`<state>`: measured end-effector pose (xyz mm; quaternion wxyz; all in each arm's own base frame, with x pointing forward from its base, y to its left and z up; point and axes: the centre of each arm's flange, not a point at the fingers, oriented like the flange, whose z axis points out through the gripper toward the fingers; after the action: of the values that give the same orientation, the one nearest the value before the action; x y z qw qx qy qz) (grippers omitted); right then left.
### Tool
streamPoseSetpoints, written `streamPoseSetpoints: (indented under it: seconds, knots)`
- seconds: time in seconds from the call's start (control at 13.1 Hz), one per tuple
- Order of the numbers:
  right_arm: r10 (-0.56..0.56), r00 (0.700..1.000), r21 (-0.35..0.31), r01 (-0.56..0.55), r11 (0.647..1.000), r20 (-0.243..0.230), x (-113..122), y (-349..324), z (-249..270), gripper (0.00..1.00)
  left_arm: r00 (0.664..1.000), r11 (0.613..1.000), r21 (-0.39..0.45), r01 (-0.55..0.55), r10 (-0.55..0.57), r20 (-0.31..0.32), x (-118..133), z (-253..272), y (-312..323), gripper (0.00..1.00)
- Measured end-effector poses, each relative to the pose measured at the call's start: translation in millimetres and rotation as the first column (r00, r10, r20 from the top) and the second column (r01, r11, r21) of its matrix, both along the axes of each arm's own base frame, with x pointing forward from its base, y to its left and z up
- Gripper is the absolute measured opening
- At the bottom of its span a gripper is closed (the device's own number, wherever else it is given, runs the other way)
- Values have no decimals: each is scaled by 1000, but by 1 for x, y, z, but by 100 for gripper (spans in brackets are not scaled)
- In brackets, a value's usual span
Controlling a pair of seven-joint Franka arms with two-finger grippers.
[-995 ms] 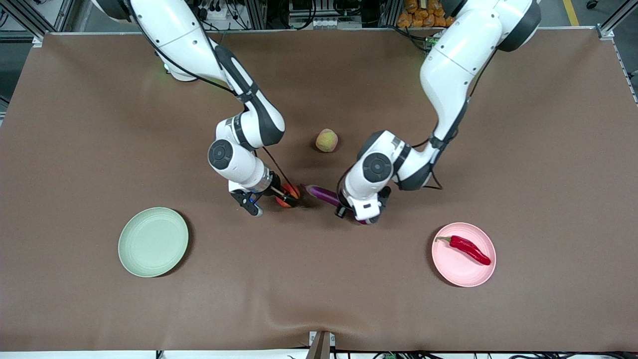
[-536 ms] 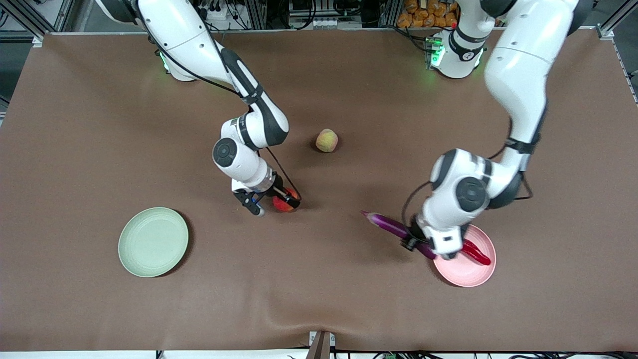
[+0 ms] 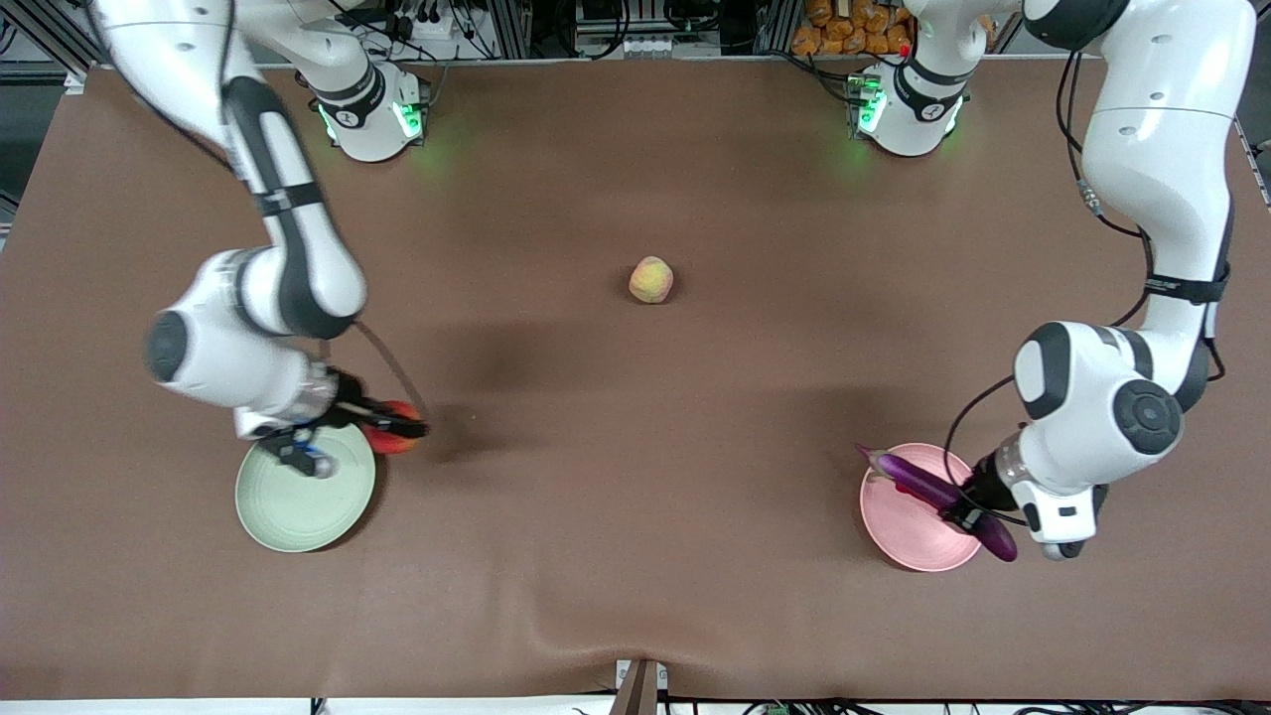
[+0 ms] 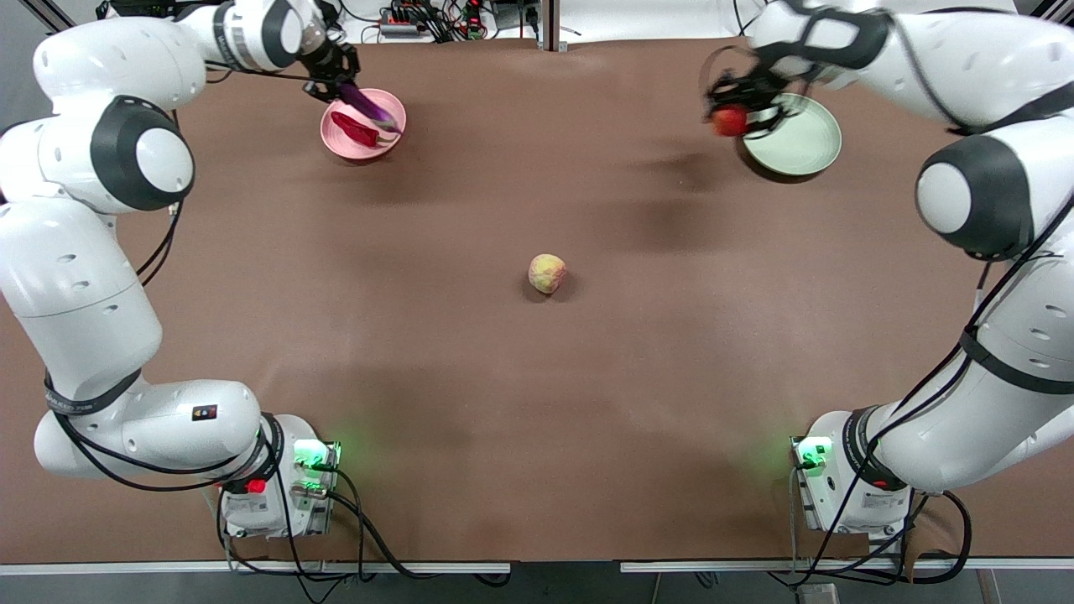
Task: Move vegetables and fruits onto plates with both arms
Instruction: 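Place the eggplant on the pink plate while the right gripper places the apple, then move the right gripper to the peach and grasp it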
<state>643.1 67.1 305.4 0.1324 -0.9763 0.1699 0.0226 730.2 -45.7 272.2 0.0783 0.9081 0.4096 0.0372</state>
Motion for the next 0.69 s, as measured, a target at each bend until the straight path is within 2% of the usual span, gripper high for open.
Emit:
streamPoseSetpoints:
  seconds: [0.15, 0.23, 0.54, 0.69]
  knots:
    - [100, 994, -48, -98, 994, 42, 12, -62, -4, 88, 1000, 1000, -12, -9, 8, -12, 1, -12, 21, 37]
    - [137, 989, -62, -134, 989, 48, 18, -83, -14, 88, 1000, 999, -28, -19, 18, -19, 0, -16, 22, 37]
    - [166, 982, -143, -153, 978, 88, 47, -99, -74, 88, 998, 994, -93, -54, 51, -35, 0, -21, 14, 37]
    - [181, 980, -136, -170, 976, 78, 49, -90, -77, 100, 997, 992, -106, -64, 61, -39, 0, -21, 13, 37]
